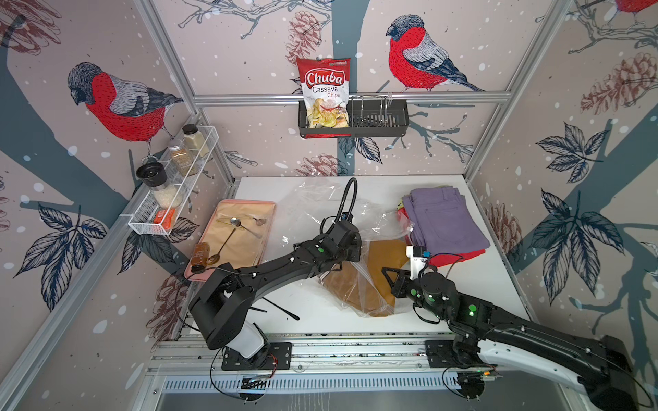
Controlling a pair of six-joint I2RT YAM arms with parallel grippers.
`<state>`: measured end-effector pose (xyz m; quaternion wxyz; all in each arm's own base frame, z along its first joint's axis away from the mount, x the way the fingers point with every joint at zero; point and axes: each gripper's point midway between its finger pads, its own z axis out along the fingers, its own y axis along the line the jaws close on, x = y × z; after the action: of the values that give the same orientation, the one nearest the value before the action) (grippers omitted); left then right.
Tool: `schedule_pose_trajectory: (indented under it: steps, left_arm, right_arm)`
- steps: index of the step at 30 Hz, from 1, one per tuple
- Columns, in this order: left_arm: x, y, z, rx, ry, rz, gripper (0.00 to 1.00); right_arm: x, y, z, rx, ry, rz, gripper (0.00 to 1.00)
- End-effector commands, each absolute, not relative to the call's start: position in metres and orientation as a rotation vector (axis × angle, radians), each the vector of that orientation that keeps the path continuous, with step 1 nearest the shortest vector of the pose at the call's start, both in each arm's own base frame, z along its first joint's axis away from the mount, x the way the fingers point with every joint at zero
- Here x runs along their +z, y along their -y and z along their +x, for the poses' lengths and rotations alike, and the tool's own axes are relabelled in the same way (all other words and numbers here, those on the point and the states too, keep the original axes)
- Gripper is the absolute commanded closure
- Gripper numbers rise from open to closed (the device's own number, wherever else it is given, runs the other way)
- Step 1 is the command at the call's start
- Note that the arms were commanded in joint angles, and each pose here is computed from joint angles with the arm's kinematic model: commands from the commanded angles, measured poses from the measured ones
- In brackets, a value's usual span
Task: Take the trousers out of the vacuum bag
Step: Take out the trousers from the vacuum bag.
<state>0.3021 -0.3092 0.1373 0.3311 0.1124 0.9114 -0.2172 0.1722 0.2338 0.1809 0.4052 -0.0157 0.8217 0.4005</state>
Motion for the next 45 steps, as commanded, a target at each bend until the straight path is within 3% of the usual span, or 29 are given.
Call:
schedule_pose_trajectory:
  steps: [1,12,17,20,25,37,45]
  left_arm:
    - [0.142,0.311,0.306,-0.576,-2.360,0.301,1.00]
    - [0.124,0.300,0.291,-0.609,-2.406,0.291,0.98]
    - [0.201,0.328,0.280,-0.900,-2.249,0.356,0.26]
    - [0.241,0.316,0.280,-0.893,-2.178,0.315,0.04]
    - [0.230,0.269,0.274,-0.722,-2.253,0.189,0.01]
    - [0.114,0.160,0.253,-0.344,-2.517,-0.184,0.03]
    - [0.078,0.143,0.218,-0.499,-2.513,-0.393,0.02]
  right_arm:
    - [0.200,-0.224,0.176,1.026,-1.989,0.014,1.00]
    - [0.218,-0.183,0.182,0.908,-1.932,0.105,1.00]
    - [0.207,-0.191,0.182,0.915,-1.952,0.091,1.00]
    - [0.203,-0.194,0.183,0.924,-1.953,0.091,1.00]
    - [0.205,-0.194,0.185,0.920,-1.935,0.091,1.00]
    - [0.201,-0.190,0.185,0.935,-1.923,0.102,1.00]
    - [0.198,-0.191,0.189,0.922,-1.944,0.098,1.00]
